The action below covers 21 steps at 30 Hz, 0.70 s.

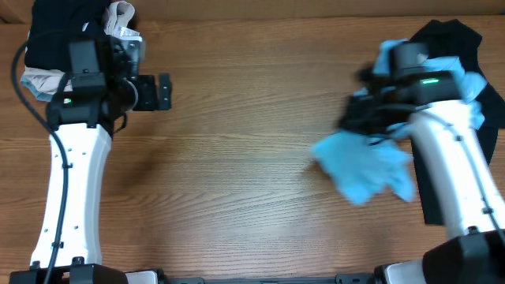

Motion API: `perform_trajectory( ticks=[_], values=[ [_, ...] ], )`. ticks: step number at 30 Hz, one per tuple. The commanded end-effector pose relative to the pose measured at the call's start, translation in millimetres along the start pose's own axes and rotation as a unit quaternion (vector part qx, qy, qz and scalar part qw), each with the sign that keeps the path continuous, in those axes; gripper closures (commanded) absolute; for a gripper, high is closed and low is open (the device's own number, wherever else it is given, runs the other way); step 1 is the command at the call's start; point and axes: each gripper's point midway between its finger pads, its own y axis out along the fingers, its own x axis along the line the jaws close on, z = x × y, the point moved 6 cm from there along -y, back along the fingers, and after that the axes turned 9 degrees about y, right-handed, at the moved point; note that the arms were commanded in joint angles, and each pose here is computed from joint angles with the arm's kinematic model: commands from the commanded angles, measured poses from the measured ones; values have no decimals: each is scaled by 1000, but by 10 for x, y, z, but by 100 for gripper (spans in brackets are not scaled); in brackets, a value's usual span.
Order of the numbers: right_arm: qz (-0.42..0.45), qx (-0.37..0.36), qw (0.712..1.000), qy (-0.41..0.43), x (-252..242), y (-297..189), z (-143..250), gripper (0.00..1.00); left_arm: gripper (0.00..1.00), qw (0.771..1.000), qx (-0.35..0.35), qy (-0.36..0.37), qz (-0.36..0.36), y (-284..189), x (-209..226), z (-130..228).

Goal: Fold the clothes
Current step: 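Lift the blue T-shirt with the right gripper and drop it mid-table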

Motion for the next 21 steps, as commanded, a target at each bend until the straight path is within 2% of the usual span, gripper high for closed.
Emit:
perform_trajectory(
  ticks=[1,5,9,14,17,21],
  values=[
    [-52,35,995,-82,760,112,414,94,0,999,-6,-19,-36,-72,275,-23],
    [-78,80,976,-186,1384,305,1024,76,0,997,1,-46,-59,-125,520,64],
    [-59,89,979,-171,1452,316,1204,73,0,996,6,-60,-72,-154,636,115],
    [-7,37,994,-106,1051,111,857,68,0,999,-10,-44,-15,-119,430,37],
    [49,-21,998,-38,619,-48,488,51,0,999,-17,-4,29,-31,173,-39],
    [108,-81,989,64,-26,-229,66,40,0,996,-1,59,71,224,-239,-78]
  ],
)
